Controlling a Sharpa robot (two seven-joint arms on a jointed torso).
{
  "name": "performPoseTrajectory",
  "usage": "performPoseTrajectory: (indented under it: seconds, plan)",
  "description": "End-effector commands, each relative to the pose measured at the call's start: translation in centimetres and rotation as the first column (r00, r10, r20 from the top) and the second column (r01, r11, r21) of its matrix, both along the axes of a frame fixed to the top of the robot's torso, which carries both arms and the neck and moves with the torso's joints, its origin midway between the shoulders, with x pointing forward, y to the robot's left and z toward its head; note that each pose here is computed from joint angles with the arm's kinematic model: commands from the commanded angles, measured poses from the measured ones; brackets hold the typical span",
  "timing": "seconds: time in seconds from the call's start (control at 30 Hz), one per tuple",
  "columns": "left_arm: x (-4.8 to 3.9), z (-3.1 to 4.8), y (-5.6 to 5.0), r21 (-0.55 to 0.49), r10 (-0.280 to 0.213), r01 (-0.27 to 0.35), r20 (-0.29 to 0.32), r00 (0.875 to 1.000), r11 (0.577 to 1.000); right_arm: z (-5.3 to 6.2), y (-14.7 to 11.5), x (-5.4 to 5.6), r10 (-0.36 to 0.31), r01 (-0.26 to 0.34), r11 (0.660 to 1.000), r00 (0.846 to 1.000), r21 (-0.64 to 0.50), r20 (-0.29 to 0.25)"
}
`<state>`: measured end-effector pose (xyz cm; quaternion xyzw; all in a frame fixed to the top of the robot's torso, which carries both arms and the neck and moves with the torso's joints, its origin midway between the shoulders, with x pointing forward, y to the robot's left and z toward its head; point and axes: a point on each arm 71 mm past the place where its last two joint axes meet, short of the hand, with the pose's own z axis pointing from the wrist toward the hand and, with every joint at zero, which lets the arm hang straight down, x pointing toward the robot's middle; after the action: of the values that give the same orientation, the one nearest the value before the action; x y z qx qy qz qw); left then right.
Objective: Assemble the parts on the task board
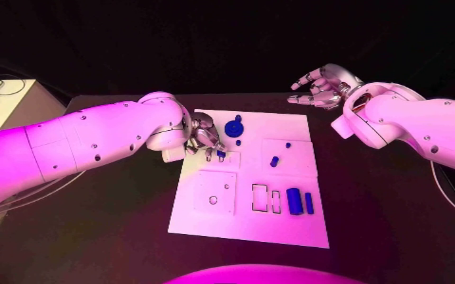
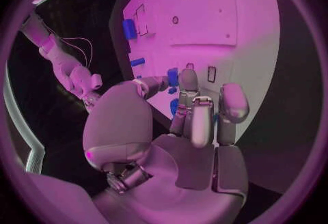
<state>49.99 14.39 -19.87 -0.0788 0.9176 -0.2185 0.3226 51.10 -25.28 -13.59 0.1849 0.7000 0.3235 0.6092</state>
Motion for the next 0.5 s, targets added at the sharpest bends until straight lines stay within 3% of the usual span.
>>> performPoseTrajectory:
  seconds: [0.03, 0.27, 0.5]
  plan:
    - [0.00, 0.47, 0.03, -0.022, 0.022, -0.021, 0.055, 0.998, 1.000, -0.09, 0.00, -0.13, 0.002, -0.002, 1.000, 1.000, 0.001, 0.000]
    - [-0.13, 0.64, 0.35, 0.030, -0.009, 0.006, 0.107, 0.994, 1.000, -0.17, 0.23, -0.37, 0.010, -0.010, 1.000, 1.000, 0.004, -0.001]
    - [-0.01, 0.58, -0.08, 0.063, -0.038, 0.030, 0.119, 0.992, 0.998, -0.29, 0.27, -0.43, 0.011, -0.011, 1.000, 1.000, 0.006, -0.001]
